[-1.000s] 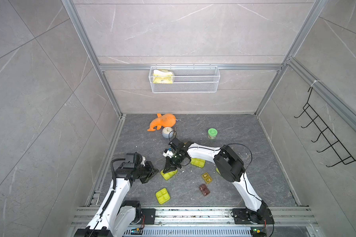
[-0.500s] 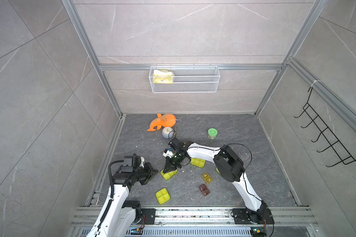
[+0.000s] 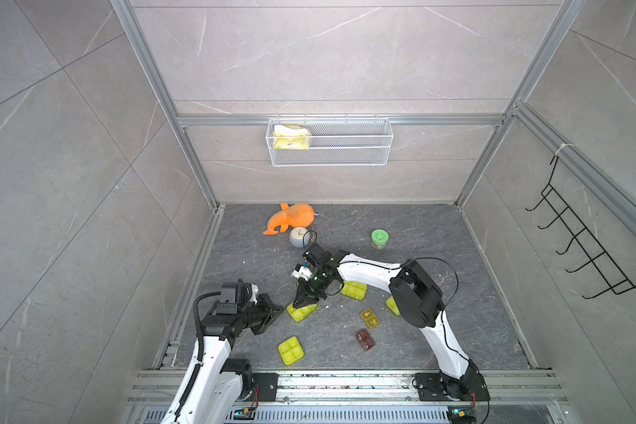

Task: Close pillboxes
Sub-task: Close the lid on the pillbox.

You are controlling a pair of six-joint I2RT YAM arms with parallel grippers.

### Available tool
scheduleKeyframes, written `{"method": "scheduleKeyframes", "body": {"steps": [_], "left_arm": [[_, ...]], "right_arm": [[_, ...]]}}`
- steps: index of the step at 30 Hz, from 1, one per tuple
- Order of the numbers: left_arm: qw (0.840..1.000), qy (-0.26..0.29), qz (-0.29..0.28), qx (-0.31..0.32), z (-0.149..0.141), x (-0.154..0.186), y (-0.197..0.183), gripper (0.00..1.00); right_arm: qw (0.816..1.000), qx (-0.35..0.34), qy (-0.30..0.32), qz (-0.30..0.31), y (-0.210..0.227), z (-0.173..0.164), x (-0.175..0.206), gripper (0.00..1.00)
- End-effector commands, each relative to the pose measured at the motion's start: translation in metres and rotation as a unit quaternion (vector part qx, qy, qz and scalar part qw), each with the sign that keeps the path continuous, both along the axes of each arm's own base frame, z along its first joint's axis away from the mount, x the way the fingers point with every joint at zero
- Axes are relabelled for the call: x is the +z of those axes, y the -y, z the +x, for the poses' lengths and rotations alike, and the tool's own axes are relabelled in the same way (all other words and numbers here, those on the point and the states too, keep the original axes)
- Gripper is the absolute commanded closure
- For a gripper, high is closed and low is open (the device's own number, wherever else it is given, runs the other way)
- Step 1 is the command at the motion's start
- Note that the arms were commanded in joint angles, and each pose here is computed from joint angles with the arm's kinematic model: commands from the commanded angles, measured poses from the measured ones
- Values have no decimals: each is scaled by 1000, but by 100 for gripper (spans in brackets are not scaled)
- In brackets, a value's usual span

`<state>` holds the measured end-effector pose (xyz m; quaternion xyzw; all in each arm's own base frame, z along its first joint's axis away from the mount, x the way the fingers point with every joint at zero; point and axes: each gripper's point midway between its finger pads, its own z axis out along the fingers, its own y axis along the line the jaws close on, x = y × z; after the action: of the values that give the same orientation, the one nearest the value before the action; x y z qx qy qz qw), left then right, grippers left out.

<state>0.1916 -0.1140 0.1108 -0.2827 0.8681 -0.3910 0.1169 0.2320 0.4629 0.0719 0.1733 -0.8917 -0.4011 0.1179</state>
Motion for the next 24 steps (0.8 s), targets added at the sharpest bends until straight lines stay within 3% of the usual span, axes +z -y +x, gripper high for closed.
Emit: {"method": "scheduleKeyframes", "body": {"steps": [1, 6, 11, 16, 18, 19, 24], "left_arm": [[999, 1, -32, -3, 7, 1, 8, 94], [999, -6, -49, -6, 16, -2, 14, 83], [999, -1, -31, -41, 23, 4, 31, 74], [997, -3, -13, -77, 27, -2, 60, 57], [996, -3, -7, -90, 27, -6, 72, 52], [995, -4, -5, -95, 27, -7, 77, 50], [993, -5, 8, -121, 27, -15, 100, 40]], "right_arm": [[999, -6, 30, 14, 8, -3, 32, 78], [999, -11, 53, 10, 30, -14, 45, 56], [997, -12, 75, -18, 66, -27, 49, 41], [991, -10, 101, -84, 118, -35, 51, 27], [987, -3, 118, -106, 136, -41, 55, 13], [985, 0, 123, -118, 144, -43, 56, 1], [976, 16, 141, -163, 181, -60, 61, 0]]}}
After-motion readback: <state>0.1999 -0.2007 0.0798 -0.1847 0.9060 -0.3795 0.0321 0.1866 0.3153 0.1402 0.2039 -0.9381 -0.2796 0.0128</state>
